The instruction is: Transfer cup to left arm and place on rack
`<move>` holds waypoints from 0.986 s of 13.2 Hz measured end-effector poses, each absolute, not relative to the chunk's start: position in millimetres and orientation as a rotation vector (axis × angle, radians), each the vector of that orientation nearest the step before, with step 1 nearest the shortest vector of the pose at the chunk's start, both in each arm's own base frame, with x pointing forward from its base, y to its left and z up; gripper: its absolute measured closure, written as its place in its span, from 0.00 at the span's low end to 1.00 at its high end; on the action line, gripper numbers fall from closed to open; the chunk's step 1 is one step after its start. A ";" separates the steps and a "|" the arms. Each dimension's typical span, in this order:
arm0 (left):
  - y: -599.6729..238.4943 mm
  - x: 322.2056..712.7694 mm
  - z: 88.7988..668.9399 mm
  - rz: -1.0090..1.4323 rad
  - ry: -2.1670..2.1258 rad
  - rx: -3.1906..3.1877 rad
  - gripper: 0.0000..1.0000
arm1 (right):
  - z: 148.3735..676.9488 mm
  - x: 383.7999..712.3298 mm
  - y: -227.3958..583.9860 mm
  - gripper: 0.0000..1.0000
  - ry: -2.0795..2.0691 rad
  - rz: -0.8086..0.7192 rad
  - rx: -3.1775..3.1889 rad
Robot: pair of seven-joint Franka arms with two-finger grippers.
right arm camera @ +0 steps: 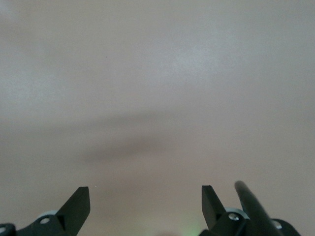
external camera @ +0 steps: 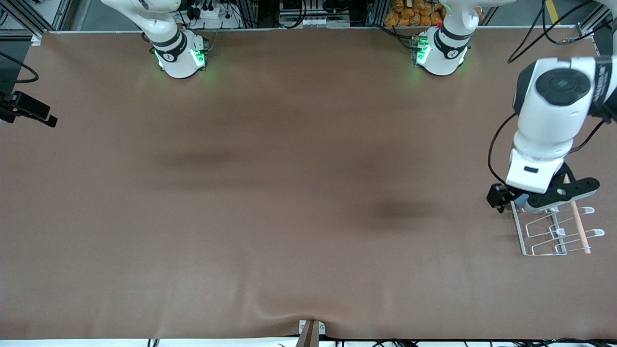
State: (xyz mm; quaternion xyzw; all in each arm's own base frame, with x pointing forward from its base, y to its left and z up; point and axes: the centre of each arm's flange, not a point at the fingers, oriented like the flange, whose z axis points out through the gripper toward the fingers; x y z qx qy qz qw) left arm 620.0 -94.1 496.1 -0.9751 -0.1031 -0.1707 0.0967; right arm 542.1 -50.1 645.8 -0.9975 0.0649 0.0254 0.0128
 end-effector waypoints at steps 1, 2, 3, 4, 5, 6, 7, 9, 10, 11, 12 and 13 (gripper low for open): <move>-96.0 616.6 510.1 -0.487 -0.271 -2.934 0.00 | 645.8 541.9 -50.4 0.00 0.203 0.080 -3.108; -94.8 614.2 523.1 -0.478 -0.233 -2.972 0.00 | 645.6 541.6 -50.6 0.00 0.204 0.085 -3.108; -90.0 612.5 534.9 -0.480 -0.205 -3.007 0.00 | 645.3 541.0 -51.1 0.00 0.205 0.092 -3.108; -83.8 610.8 544.4 -0.486 -0.184 -3.032 0.00 | 645.2 540.8 -51.6 0.00 0.206 0.094 -3.107; -78.3 608.0 552.2 -0.486 -0.152 -3.046 0.00 | 645.1 540.6 -51.8 0.00 0.207 0.096 -3.107; -75.6 603.8 559.0 -0.473 -0.121 -3.052 0.00 | 645.4 540.5 -51.8 0.00 0.207 0.095 -3.107; -75.5 599.0 566.0 -0.453 -0.107 -3.053 0.00 | 646.0 540.5 -52.0 0.00 0.208 0.094 -3.107; -76.2 588.5 582.2 -0.390 -0.080 -3.054 0.00 | 647.2 540.3 -52.1 0.00 0.208 0.091 -3.107; -76.4 584.0 591.4 -0.360 -0.079 -3.075 0.00 | 647.6 540.3 -52.1 0.00 0.208 0.090 -3.107; -75.5 580.4 600.6 -0.339 -0.066 -3.104 0.00 | 647.7 540.3 -52.1 0.00 0.208 0.090 -3.107; -72.6 578.0 607.8 -0.332 -0.034 -3.121 0.00 | 647.8 540.2 -52.1 0.00 0.208 0.090 -3.107; -69.1 576.6 612.2 -0.331 -0.006 -3.128 0.00 | 647.8 540.2 -52.2 0.00 0.208 0.090 -3.107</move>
